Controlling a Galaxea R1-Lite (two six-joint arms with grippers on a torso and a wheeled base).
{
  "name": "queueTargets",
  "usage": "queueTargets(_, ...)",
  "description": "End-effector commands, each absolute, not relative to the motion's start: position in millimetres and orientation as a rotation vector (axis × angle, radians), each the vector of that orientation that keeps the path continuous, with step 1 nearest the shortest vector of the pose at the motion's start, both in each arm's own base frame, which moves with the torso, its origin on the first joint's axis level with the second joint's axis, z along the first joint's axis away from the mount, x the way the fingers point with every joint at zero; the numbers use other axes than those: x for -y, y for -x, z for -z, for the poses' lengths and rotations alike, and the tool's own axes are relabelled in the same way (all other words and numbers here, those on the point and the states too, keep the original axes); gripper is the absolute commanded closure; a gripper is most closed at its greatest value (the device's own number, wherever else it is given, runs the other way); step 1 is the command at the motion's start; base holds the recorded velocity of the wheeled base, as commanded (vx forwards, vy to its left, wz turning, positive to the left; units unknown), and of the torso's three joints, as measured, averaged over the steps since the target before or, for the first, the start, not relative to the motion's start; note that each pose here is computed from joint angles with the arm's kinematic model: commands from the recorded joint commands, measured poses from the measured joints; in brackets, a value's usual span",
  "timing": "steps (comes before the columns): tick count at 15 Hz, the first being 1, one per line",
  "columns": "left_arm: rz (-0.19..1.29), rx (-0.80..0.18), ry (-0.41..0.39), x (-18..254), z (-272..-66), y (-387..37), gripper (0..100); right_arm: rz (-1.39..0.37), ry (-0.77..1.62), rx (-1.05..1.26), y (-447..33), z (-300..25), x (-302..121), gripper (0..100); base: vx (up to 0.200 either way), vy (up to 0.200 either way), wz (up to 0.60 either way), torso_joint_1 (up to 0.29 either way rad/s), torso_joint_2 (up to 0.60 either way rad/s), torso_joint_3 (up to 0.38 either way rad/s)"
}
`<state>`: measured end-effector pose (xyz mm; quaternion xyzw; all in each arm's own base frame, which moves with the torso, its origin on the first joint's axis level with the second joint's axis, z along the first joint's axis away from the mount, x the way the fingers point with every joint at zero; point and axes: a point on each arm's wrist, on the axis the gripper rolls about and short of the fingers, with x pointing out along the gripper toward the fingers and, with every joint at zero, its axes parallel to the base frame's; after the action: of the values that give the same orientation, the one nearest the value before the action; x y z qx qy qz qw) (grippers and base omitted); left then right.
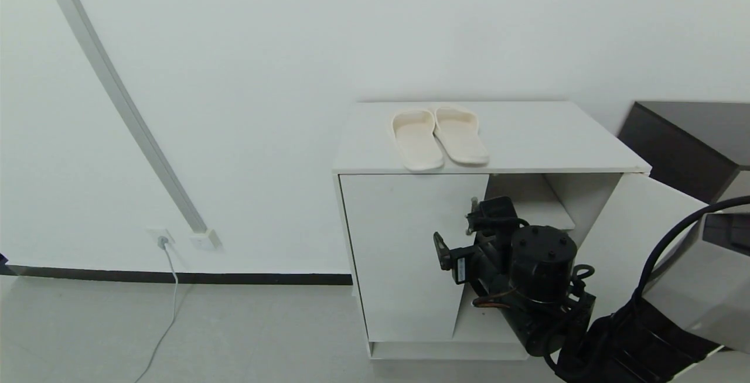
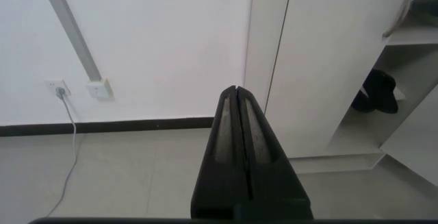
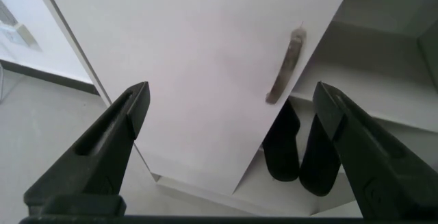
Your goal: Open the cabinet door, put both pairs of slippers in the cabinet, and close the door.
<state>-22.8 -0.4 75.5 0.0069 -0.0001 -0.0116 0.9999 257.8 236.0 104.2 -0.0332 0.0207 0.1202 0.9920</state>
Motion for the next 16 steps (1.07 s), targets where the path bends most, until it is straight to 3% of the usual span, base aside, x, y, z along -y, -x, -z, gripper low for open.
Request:
queueTargets(1,0.023,-0.001,-0.014,0.4,-75.5,22.7,100,-0.242,0.069,-0.044,-257.8,-103.1,-236.3,0,0.000,0.000,0.00,0.237,-0.56,-0.320)
queueTargets(8,0.023,-0.001,-0.014,0.4,-75.5,22.7,100,-0.243,0.081,-0.060,-257.6,-96.4,-236.9,0,0.000,0.000,0.00,0.255,-0.57,-0.317)
queueTargets(16,0.023,-0.001,-0.014,0.4,-75.5,22.7,100,-0.247,0.091,-0.066,-257.6,-94.0,-236.9,0,0.000,0.000,0.00,0.162,-0.35,-0.187)
